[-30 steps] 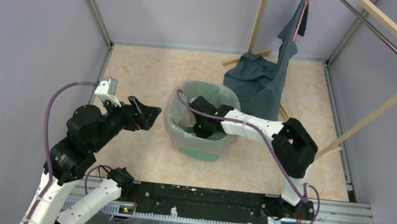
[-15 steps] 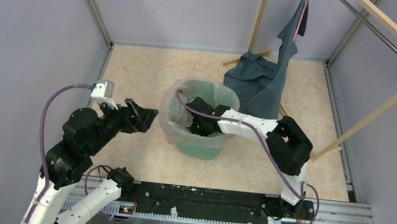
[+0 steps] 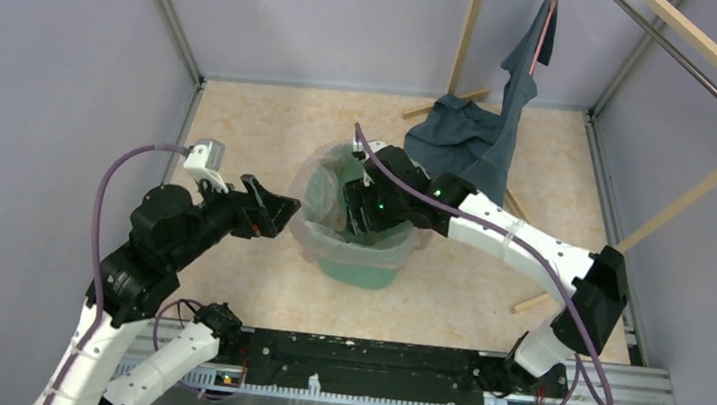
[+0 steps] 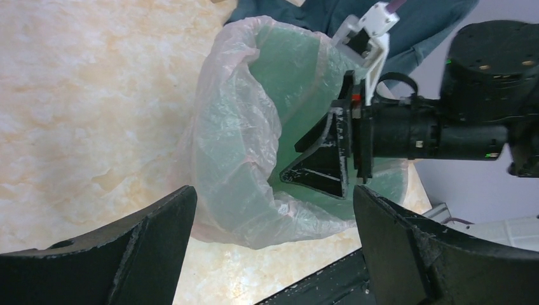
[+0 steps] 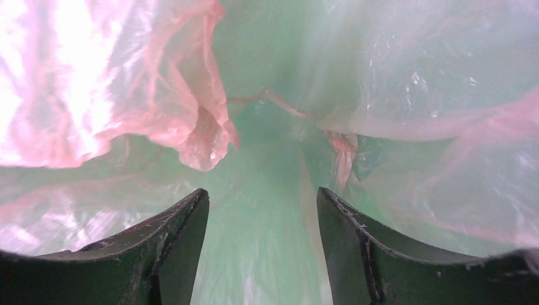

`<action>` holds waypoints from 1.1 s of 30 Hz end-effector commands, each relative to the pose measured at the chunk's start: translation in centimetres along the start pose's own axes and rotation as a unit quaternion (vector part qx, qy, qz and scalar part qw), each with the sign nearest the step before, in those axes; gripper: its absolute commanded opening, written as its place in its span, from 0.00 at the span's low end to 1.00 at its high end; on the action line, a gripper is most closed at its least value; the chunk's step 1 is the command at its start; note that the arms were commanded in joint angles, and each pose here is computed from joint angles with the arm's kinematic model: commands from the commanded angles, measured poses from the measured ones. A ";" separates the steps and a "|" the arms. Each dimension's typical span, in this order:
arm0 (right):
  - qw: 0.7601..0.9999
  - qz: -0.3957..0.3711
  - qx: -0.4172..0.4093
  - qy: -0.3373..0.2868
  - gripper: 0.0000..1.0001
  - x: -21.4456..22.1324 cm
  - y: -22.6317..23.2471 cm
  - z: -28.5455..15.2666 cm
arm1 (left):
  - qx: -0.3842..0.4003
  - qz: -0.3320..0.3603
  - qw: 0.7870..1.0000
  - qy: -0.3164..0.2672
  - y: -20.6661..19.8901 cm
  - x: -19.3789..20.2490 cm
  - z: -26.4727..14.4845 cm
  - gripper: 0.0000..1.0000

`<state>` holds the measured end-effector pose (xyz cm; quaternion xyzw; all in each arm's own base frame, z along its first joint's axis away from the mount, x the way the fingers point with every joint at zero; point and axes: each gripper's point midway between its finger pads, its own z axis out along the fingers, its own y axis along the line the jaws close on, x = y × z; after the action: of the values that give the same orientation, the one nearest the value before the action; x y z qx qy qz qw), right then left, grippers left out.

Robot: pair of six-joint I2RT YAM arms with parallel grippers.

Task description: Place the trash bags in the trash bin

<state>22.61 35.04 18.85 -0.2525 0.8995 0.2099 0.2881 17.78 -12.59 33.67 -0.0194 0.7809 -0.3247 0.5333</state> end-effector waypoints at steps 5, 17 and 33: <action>0.988 -0.017 -0.049 -0.149 0.71 -6.5 1.8 -12.3 | 0.004 0.010 0.998 0.065 -0.2 1.6 4.1 0.97; 0.953 -0.019 -0.022 -0.301 0.87 -5.8 -2.4 -22.6 | -0.093 0.042 0.984 0.149 4.0 4.5 9.8 0.76; 0.945 -0.013 0.011 -0.328 0.89 -4.8 -4.6 -24.3 | -0.144 0.103 0.974 0.137 4.9 3.4 12.9 0.22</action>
<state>18.41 21.05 37.79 -0.1882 0.7662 0.2724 0.5508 27.09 -16.83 22.97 0.0315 0.9025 -0.1679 0.3955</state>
